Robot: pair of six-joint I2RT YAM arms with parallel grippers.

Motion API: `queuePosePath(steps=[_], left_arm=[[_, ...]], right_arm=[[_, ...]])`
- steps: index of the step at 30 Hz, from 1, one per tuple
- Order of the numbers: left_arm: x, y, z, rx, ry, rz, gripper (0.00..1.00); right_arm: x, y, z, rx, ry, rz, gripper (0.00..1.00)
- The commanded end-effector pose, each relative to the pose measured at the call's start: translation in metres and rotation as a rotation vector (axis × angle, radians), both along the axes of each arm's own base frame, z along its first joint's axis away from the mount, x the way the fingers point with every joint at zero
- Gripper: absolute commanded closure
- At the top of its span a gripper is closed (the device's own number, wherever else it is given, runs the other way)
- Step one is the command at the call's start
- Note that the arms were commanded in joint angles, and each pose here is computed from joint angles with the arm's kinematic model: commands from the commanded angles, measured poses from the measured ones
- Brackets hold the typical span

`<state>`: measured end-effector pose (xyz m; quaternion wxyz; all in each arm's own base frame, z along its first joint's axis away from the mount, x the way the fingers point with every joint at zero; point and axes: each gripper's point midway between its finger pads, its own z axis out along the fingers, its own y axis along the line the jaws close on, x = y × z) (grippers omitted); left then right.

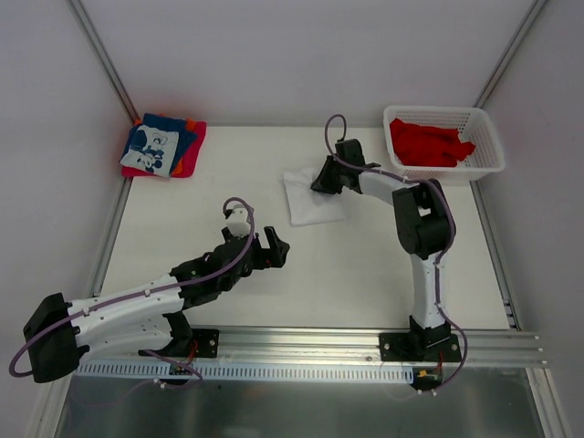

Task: Fold and stack the t-shirts
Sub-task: Fold the tshirt

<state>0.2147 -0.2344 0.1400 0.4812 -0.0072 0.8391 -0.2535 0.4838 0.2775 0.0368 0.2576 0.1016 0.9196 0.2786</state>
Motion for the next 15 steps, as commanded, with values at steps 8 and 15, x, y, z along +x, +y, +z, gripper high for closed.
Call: queuePosePath(steps=[8, 15], left_arm=[[0.002, -0.003, 0.029, -0.073, -0.063, 0.003, 0.09], [0.003, -0.004, 0.037, -0.079, -0.084, -0.006, 0.08]], right_arm=[[-0.126, -0.02, 0.008, -0.029, 0.007, -0.005, 0.39], [-0.218, -0.036, 0.002, -0.129, 0.005, -0.048, 0.07]])
